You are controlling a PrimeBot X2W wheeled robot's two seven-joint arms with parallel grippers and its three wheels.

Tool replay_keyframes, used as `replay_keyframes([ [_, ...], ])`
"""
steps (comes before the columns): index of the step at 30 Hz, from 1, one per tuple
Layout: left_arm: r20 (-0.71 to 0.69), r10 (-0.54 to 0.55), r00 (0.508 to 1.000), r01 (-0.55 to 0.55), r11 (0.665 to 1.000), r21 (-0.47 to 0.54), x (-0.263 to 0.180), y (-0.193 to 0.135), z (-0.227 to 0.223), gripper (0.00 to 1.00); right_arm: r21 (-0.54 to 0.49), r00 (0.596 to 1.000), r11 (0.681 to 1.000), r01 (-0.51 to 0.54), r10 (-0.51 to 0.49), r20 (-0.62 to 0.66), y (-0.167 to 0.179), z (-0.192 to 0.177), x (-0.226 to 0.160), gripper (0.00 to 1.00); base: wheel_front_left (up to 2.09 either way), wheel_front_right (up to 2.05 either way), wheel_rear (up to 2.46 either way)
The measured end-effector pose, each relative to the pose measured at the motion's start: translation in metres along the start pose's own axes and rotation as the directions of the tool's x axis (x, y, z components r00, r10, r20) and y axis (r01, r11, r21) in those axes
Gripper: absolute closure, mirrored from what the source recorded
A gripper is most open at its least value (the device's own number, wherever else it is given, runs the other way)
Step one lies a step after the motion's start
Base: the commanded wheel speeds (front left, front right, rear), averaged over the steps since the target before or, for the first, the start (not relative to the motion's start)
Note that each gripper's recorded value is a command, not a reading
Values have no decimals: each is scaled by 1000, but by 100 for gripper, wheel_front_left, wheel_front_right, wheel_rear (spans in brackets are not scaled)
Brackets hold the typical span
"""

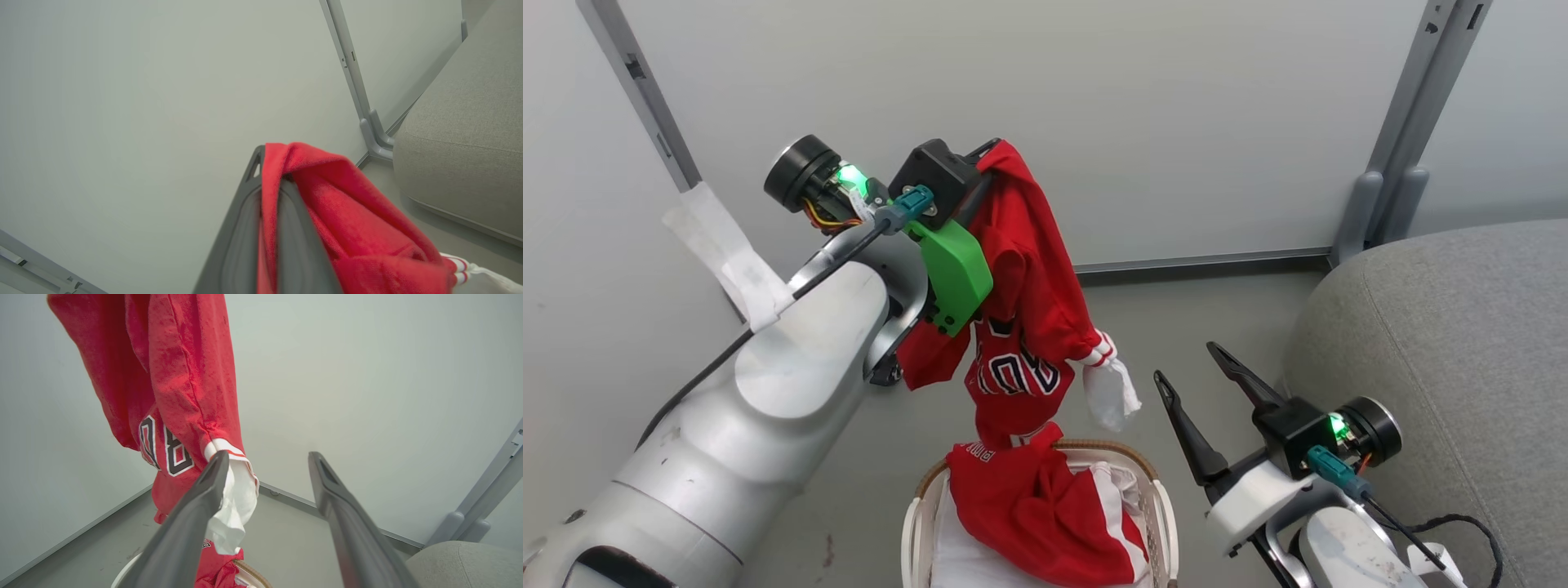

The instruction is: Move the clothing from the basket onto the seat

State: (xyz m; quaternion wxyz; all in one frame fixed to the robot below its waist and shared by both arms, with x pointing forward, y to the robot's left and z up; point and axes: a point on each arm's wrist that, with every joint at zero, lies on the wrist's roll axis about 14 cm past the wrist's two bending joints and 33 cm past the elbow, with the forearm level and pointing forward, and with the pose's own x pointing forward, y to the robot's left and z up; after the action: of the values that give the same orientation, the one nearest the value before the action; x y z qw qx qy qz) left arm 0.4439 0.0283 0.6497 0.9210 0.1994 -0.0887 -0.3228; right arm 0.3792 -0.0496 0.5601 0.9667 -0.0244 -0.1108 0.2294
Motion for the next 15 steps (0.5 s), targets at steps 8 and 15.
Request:
replay_keyframes([
  [8, 32, -35, 999, 34, 999, 17, -5, -11, 15, 100, -55, 995, 994, -97, 98, 12, 22, 7, 24, 0, 0, 0, 0],
  [15, 75, -65, 995, 62, 998, 32, -8, -22, 28, 100, -105, 991, 986, -132, 130, -26, 26, -1, 38, 0, 0, 0, 0],
])
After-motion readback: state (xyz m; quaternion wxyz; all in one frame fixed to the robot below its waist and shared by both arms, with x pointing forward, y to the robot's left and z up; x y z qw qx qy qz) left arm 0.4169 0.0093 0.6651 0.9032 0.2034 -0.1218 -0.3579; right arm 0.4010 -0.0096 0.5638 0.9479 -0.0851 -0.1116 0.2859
